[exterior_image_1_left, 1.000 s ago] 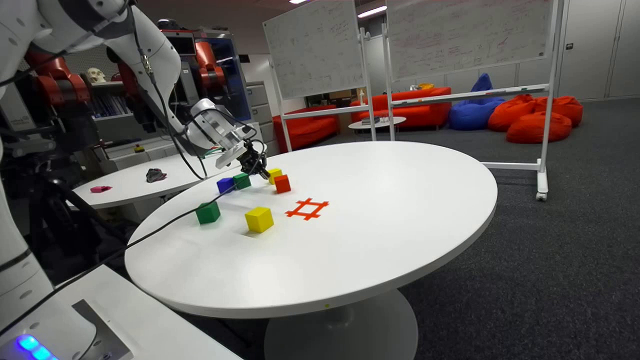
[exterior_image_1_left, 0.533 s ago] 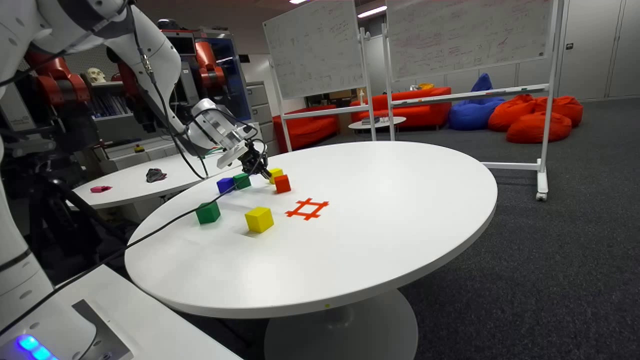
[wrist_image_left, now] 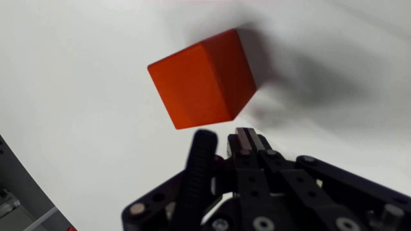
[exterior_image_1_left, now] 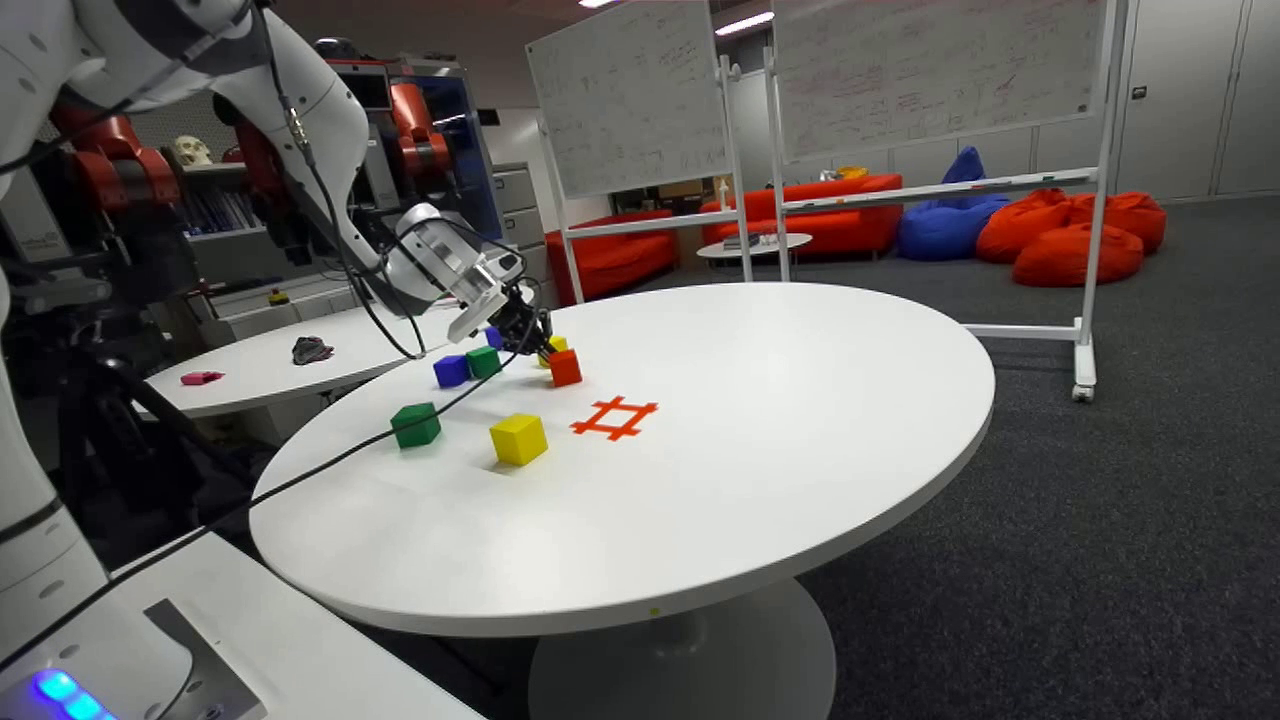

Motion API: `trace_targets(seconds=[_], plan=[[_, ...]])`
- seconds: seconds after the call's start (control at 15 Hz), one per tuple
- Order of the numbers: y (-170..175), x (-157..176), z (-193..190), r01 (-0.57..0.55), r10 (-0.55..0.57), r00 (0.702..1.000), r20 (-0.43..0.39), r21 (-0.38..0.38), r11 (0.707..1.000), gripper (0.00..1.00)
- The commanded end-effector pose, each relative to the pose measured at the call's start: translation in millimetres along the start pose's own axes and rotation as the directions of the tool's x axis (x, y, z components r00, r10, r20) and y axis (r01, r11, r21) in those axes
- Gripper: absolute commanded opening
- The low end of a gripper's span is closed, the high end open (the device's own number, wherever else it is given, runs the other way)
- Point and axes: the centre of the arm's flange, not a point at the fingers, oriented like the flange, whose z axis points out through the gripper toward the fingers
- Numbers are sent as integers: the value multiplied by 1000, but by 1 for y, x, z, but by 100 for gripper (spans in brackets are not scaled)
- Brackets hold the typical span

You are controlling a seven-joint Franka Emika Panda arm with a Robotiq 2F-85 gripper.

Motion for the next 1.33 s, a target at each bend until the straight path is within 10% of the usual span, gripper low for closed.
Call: trace_targets(seconds=[0.0,1.27], plan=[[5,-15,6,39,-37,999,40,-51,998,0],[41,-96,44,14,21,980,196,-179,984,0]])
